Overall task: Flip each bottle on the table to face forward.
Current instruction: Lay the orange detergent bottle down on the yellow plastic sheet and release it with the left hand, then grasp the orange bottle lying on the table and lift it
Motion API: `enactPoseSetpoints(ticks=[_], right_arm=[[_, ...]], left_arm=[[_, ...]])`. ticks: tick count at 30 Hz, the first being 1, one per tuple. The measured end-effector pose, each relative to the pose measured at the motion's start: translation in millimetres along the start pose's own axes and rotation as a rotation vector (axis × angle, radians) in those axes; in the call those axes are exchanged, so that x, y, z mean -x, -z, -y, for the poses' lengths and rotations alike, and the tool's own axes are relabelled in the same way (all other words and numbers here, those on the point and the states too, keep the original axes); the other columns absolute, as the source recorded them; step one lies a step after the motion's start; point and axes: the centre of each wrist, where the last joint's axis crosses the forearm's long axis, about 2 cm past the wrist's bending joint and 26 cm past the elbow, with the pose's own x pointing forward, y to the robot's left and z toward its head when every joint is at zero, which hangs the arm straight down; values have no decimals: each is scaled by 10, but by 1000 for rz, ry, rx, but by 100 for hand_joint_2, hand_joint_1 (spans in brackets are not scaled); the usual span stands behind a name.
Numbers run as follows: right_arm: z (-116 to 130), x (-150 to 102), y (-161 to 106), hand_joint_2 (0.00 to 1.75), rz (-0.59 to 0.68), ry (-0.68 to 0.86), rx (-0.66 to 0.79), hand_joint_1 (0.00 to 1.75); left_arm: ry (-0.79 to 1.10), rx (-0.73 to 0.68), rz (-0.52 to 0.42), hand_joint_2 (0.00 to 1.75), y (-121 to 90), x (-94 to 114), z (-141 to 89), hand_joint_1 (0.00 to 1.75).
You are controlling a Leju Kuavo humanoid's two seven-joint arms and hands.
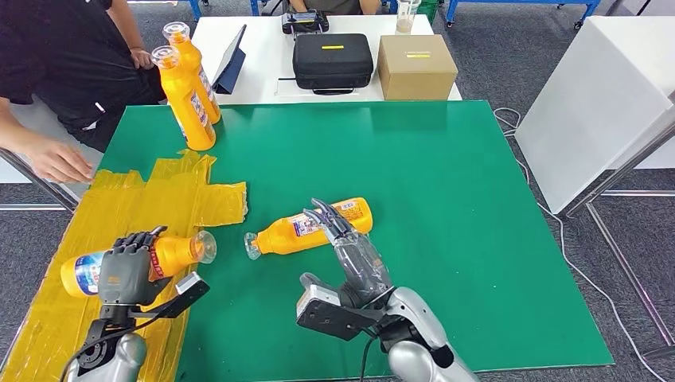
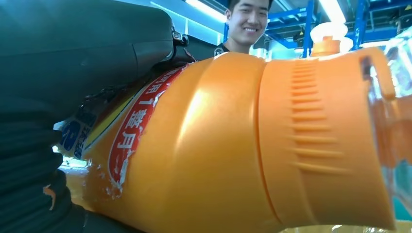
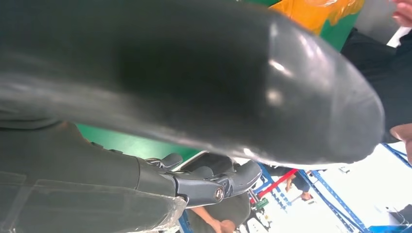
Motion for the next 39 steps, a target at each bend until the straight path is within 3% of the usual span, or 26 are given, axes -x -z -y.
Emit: enactPoseSetpoints(ticks=[4, 5, 6, 8, 9, 10, 18, 31, 35, 39], right_arm=[[-16, 7, -36, 0, 0, -1, -10, 0], [-21, 8, -42, 0, 0, -2, -13, 0], [-24, 9, -46, 0, 0, -2, -15, 0], [-28, 12, -54, 0, 0, -3, -18, 0], [-30, 13, -58, 0, 0, -3, -19, 0], [-33, 14, -62, 0, 0, -3, -21, 0], [-46, 14, -76, 0, 9, -4, -34, 0], [47, -13, 61, 0, 11, -20, -30, 0], [149, 23, 149, 0, 1, -56, 0, 0], [296, 182, 258, 175, -33, -127, 14, 0]], left_arm=[[-5, 17, -28, 175, -33, -6, 32, 169], [-6, 20, -31, 175, -39, -7, 39, 142], [-6, 23, -32, 175, -45, -8, 44, 99], [-8, 28, -36, 87, -55, -10, 53, 17], [-8, 31, -39, 44, -60, -12, 58, 0], [-9, 34, -44, 0, -65, -18, 65, 0], [-49, 77, -30, 0, -177, -184, 151, 0], [-214, 38, 64, 0, -122, -430, 150, 0], [-430, -7, -12, 0, -36, -490, 10, 0], [-991, -15, -183, 0, 136, -487, -260, 0]])
